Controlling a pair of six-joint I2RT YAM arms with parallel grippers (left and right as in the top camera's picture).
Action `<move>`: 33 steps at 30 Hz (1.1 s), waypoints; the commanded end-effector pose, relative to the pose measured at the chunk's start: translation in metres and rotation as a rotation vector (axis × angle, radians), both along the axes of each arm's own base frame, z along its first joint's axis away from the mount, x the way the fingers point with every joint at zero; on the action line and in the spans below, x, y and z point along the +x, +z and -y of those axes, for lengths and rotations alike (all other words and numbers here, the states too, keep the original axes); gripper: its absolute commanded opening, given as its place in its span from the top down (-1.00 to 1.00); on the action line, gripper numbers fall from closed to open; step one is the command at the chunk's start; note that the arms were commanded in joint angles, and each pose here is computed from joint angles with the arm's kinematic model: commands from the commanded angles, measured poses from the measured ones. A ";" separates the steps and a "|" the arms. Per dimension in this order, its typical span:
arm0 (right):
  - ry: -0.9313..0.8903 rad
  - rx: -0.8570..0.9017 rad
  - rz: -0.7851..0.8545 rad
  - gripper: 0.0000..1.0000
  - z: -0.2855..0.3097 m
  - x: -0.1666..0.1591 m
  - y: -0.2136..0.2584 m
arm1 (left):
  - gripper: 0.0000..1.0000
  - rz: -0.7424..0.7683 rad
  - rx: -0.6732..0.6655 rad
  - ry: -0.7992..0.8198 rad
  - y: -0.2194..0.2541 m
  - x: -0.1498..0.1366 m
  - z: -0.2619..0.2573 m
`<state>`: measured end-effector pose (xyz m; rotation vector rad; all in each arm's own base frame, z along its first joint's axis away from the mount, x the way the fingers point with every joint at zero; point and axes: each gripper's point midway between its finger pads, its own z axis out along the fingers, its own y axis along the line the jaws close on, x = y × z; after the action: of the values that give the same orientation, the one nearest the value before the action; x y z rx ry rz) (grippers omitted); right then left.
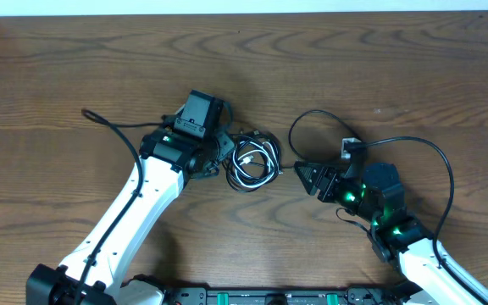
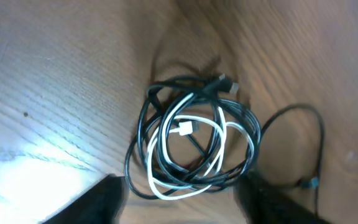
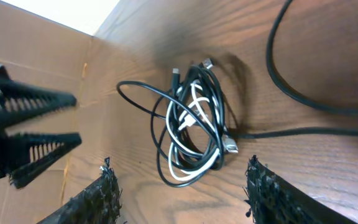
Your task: Untangle cables
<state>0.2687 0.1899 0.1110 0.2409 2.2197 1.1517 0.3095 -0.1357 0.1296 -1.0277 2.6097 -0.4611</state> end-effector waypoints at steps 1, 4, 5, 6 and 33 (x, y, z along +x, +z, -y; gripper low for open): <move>-0.002 -0.031 -0.005 -0.25 0.002 -0.002 -0.007 | -0.59 -0.043 -0.076 0.283 -0.006 0.008 -0.005; -0.002 -0.034 -0.012 -0.23 0.003 -0.002 -0.009 | -0.59 -0.068 -0.107 0.356 -0.020 0.018 0.000; -0.002 -0.034 -0.013 -0.22 0.003 -0.002 -0.009 | -0.59 -0.063 -0.111 0.355 -0.024 0.023 0.002; -0.002 -0.035 -0.013 -0.22 0.003 -0.002 -0.009 | -0.58 -0.061 -0.116 0.354 -0.028 0.027 0.004; -0.044 -0.076 -0.046 -0.15 0.011 -0.002 -0.019 | -0.45 -0.041 -0.215 0.330 -0.067 0.069 0.033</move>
<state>0.2677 0.1790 0.0944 0.2971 2.2747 1.0616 0.3736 -0.1723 0.0612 -1.5631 2.3906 -0.6612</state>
